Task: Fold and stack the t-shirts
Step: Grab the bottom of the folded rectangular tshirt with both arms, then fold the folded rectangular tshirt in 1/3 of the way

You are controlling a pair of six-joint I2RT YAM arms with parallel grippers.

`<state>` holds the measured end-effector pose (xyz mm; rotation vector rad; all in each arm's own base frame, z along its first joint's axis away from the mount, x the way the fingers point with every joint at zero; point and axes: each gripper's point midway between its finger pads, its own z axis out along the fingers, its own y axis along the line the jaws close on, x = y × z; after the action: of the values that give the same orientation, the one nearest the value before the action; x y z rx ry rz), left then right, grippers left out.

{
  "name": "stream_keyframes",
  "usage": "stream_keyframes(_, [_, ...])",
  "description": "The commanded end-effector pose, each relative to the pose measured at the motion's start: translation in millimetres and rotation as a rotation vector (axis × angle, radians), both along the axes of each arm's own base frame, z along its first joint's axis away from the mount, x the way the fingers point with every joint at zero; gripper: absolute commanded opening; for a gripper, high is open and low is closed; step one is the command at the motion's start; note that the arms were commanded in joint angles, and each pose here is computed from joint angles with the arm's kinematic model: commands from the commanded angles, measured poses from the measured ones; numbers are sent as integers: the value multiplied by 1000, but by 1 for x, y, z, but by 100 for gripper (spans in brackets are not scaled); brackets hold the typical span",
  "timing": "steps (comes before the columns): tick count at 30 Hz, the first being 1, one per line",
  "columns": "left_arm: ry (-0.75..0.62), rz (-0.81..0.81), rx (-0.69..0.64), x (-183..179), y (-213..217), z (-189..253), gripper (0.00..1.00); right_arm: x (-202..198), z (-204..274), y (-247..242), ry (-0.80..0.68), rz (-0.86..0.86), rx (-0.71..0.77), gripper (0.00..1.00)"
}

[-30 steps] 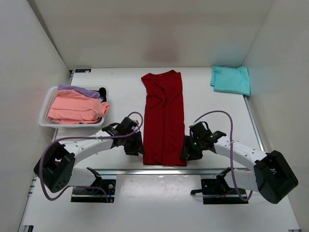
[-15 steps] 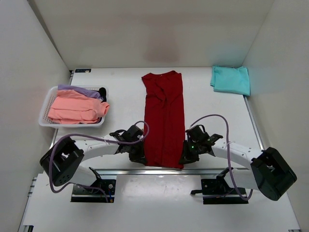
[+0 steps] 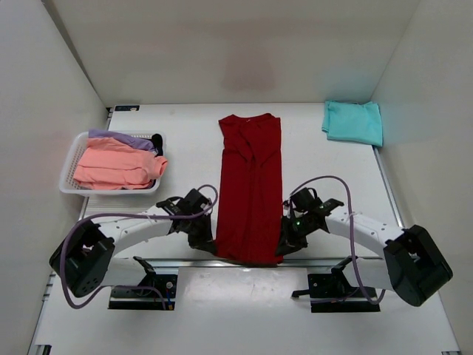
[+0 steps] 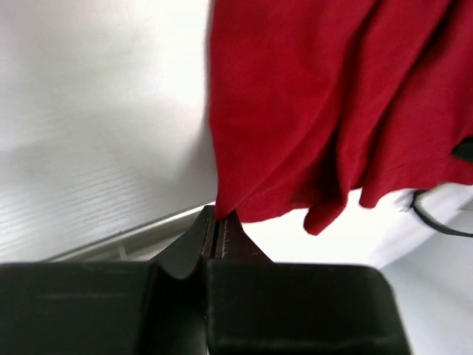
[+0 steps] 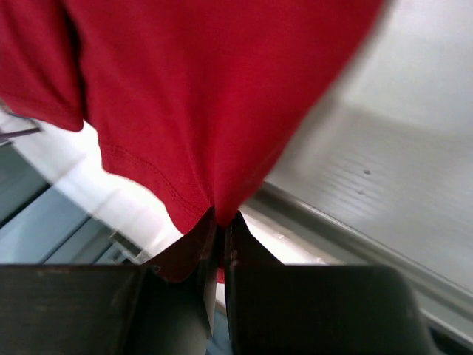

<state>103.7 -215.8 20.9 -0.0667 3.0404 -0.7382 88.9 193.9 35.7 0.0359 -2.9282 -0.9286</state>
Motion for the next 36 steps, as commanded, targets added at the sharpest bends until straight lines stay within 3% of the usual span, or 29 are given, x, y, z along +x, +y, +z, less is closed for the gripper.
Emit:
stream_keyframes(1, [-45,12,-27,31,-1,27,0,19,26,8,-23,46,64,0])
stream_keyframes(9, [-147,72,-59,148,-14,80,0,128,76,-3,-127,-16,96,0])
stream_keyframes(17, [-137,151,-46,260,-18,78,0,248,83,-21,-156,-90,66,0])
stream_keyframes(18, [-178,158,-58,278,-21,89,7,267,83,-22,-159,-115,56,0])
stream_keyframes(19, [-189,178,-61,297,-21,89,27,284,80,-26,-164,-132,42,7])
stream_keyframes(20, [-168,196,-64,307,-19,78,43,291,70,-29,-134,-156,32,20])
stream_keyframes(21, [-179,213,-77,323,-19,81,49,307,69,-33,-152,-181,-1,28])
stream_keyframes(23, [-207,233,-96,344,-19,88,49,327,74,-41,-213,-208,-53,39])
stream_keyframes(27, [-227,241,-85,349,-8,96,52,331,82,-51,-270,-232,-85,46])
stream_keyframes(29, [-173,239,-61,324,-1,78,53,323,85,-56,-301,-241,-88,46])
stream_keyframes(36, [-112,246,-25,223,9,46,55,238,43,-56,-216,-235,-86,52])
